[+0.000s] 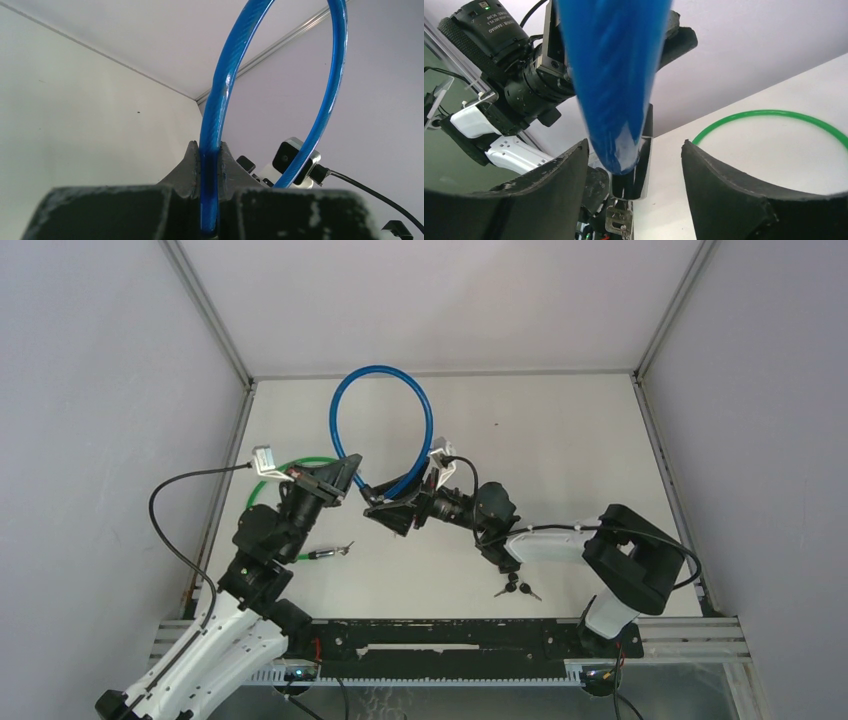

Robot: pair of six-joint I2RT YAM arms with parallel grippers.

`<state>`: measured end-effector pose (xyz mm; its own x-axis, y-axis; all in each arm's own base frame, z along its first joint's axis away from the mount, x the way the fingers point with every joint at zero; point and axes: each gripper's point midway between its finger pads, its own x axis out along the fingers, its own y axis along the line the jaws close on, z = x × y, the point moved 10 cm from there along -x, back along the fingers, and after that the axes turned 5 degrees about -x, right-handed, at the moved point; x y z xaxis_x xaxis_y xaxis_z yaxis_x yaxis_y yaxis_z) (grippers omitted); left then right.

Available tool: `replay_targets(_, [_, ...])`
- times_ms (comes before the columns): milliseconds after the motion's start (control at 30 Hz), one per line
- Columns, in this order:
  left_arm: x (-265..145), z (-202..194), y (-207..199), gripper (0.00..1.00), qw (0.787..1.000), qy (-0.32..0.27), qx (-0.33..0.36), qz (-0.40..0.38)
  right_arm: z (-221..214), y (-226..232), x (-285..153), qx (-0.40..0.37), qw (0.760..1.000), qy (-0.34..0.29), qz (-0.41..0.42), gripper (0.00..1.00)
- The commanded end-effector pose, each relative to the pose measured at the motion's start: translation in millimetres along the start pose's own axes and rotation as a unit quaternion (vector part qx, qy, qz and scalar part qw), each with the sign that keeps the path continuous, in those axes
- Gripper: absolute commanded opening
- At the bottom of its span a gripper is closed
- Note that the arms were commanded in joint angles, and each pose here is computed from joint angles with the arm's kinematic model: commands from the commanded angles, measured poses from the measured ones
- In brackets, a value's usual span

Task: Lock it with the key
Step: Lock the lock.

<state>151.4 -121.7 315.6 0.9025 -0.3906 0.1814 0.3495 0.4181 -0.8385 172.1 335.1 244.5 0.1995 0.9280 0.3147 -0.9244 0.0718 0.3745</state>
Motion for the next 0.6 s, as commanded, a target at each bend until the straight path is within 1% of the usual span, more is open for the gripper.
replay_targets(0, [-2.4,12.2,-15.7,0.0,0.998,-0.041,-0.028,-0.042,12.9,8.0,-9.6,0.006,1.0,-0.023,-0.004,0.8])
replay_targets(67, [-2.1,12.3,-15.3,0.0,0.998,-0.042,-0.03,-0.041,17.1,10.6,-16.2,0.005,1.0,-0.028,-0.008,0.86])
replay_targets(133, [-1.3,12.1,-15.7,0.0,0.998,-0.043,-0.034,-0.043,18.6,14.6,-24.6,0.005,1.0,-0.022,-0.01,0.89])
replay_targets(233, [-0.3,12.4,-16.6,0.0,0.997,-0.045,-0.036,-0.047,16.8,19.7,-36.5,0.011,1.0,-0.009,-0.019,0.9])
replay_targets(333, [1.5,11.7,-16.5,0.0,0.997,-0.045,-0.038,-0.048,16.6,23.8,-48.0,0.016,0.999,-0.013,-0.03,0.88])
replay_targets(433, [3.1,10.5,-17.4,0.0,0.997,-0.042,-0.044,-0.055,17.8,24.3,-54.3,0.03,0.999,-0.014,-0.043,0.82])
replay_targets(500, [4.4,10.1,-18.5,0.0,0.996,-0.039,-0.048,-0.058,18.7,25.3,-53.8,0.037,0.999,-0.014,-0.024,0.72])
replay_targets(567, [4.8,10.4,-20.4,0.0,0.996,-0.037,-0.049,-0.063,18.6,24.8,-50.9,0.054,0.998,-0.01,-0.001,0.66])
